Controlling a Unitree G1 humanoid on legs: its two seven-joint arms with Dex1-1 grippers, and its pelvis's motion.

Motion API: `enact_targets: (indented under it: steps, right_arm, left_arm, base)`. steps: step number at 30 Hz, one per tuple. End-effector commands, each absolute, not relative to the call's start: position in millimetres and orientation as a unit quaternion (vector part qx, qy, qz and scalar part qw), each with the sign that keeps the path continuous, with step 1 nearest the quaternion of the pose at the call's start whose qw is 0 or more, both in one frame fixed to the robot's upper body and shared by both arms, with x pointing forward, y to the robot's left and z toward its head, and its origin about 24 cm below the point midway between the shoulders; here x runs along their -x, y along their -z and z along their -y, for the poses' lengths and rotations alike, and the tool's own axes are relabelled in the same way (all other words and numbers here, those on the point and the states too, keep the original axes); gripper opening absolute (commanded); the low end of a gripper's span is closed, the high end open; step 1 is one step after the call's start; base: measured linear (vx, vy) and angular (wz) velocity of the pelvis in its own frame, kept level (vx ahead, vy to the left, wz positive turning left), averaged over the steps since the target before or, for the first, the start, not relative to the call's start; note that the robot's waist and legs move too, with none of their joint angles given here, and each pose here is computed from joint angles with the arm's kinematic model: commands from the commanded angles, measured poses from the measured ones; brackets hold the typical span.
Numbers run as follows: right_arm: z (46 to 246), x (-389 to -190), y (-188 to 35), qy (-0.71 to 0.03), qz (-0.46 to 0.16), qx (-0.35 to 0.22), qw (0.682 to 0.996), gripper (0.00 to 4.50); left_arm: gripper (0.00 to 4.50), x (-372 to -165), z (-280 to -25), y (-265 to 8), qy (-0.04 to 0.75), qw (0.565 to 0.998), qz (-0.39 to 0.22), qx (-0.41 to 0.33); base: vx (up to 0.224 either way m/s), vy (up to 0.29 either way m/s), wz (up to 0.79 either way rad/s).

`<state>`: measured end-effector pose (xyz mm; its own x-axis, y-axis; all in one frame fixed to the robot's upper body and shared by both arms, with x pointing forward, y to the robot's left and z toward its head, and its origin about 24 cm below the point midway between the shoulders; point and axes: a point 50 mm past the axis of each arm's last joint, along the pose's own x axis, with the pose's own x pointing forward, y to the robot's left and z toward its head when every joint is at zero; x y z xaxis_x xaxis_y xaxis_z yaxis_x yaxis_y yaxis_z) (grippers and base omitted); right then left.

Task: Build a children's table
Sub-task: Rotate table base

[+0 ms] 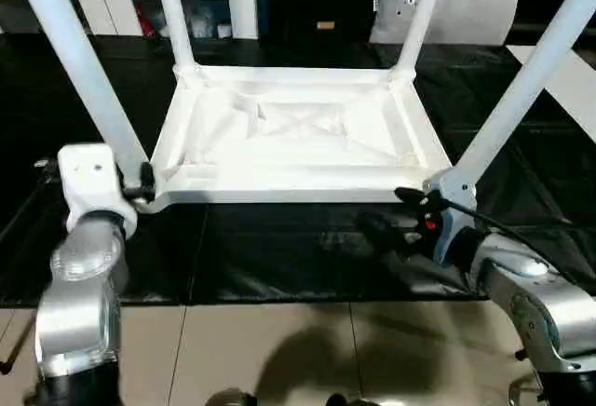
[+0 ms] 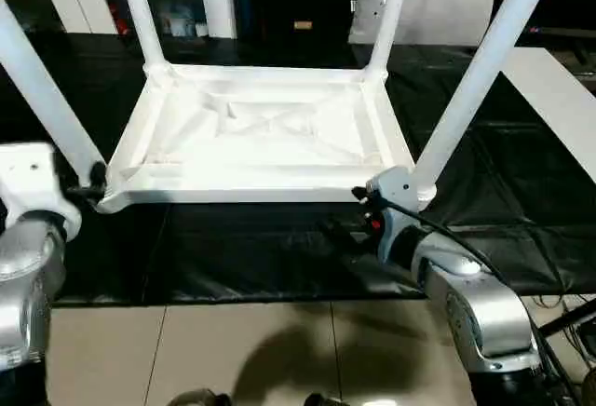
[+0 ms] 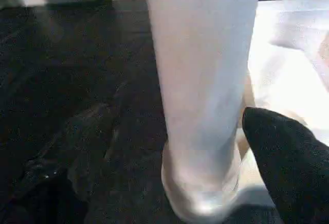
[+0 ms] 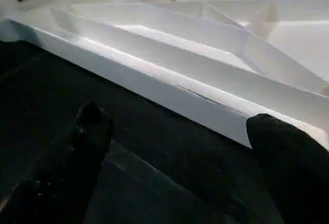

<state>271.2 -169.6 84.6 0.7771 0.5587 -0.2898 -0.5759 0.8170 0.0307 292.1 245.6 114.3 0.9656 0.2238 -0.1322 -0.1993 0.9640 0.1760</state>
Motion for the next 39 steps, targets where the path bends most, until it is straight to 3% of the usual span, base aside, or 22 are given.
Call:
enact_targets:
  steps: [1,7,14,19,20,25,31,39]
  right_arm:
    - [172.1,-272.1,-81,-0.289,-0.155,0.047,0.943,4.50]
    - [172.8,-273.4,-74,-0.295,-0.207,0.026,0.932,4.50]
    - [176.6,-291.0,-68,-0.267,-0.214,0.051,0.938,4.50]
    - [178.6,-298.5,-66,-0.261,-0.224,0.056,0.937,4.50]
    - [179.5,-302.6,-63,-0.260,-0.230,0.061,0.936,4.50]
    - [184.1,-310.0,-57,-0.248,-0.237,0.066,0.937,4.50]
    - [185.3,-318.6,-50,-0.235,-0.238,0.067,0.940,4.50]
    - [173.1,-344.0,-58,-0.228,-0.191,0.056,0.953,4.50]
  left_arm:
    - [4.39,-297,-246,-110,-0.081,0.990,-0.084,-0.076]
    - [4.39,-309,-250,-109,-0.016,0.995,-0.081,-0.056]
    - [4.39,-318,-240,-106,0.171,0.980,-0.093,-0.045]
    - [4.39,-316,-231,-104,0.259,0.960,-0.098,-0.029]
    - [4.39,-314,-225,-103,0.309,0.946,-0.102,-0.013]
    - [4.39,-311,-209,-107,0.395,0.913,-0.099,0.014]
    - [4.39,-308,-194,-112,0.455,0.885,-0.092,0.028]
    - [4.39,-277,-159,-118,0.601,0.790,-0.115,0.048]
  base:
    - [0.000,0.000,0.00]
    - [0.000,0.000,0.00]
    - [0.000,0.000,0.00]
    - [0.000,0.000,0.00]
    - [0.000,0.000,0.00]
    - [0.000,0.000,0.00]
    - [0.000,0.000,0.00]
    - [0.000,0.000,0.00]
